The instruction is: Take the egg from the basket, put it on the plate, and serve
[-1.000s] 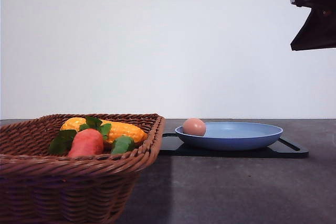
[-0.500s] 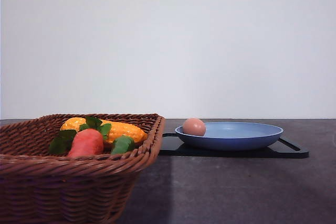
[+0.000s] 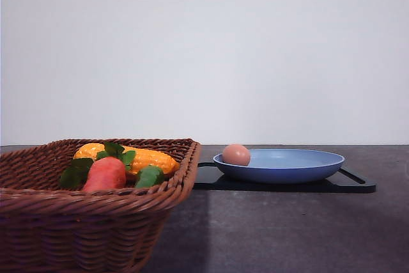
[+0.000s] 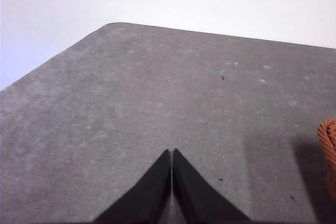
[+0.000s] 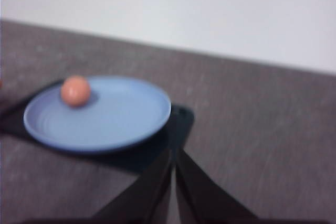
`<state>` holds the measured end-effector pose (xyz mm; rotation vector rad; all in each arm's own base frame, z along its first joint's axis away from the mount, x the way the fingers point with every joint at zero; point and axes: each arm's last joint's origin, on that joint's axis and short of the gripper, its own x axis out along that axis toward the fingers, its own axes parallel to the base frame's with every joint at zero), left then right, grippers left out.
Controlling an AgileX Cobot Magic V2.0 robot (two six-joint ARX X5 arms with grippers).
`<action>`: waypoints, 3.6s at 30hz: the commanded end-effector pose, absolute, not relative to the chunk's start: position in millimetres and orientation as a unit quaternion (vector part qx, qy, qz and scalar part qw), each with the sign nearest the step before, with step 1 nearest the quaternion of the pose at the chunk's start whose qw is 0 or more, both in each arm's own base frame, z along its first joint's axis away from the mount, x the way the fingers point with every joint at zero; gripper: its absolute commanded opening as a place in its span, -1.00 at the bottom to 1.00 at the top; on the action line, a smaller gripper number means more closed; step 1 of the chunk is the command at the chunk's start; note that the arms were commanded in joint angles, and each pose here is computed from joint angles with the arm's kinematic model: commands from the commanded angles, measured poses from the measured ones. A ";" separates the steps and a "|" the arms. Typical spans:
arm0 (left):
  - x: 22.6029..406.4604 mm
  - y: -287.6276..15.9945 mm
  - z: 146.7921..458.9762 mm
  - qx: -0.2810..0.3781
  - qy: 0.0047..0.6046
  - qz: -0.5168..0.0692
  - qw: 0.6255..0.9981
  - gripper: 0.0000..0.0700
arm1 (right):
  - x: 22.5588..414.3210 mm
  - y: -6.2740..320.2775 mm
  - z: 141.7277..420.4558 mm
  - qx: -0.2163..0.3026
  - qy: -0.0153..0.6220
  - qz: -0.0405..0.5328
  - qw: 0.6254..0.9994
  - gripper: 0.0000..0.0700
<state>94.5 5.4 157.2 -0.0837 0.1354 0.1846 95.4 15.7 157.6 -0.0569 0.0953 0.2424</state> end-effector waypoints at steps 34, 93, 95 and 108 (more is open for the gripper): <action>95.9 5.4 147.9 -0.042 0.081 0.090 0.992 -1.00 | 94.7 16.2 151.3 0.049 0.082 0.125 0.987 -1.00; 95.9 5.4 147.9 -0.042 0.081 0.090 0.992 -1.00 | 94.7 16.2 151.3 0.049 0.082 0.125 0.988 -1.00; 95.9 5.4 147.9 -0.042 0.081 0.090 0.992 -1.00 | 94.7 16.2 151.3 0.049 0.082 0.125 0.988 -1.00; 95.9 5.4 147.9 -0.042 0.081 0.090 0.992 -1.00 | 94.7 16.2 151.3 0.049 0.082 0.125 0.988 -1.00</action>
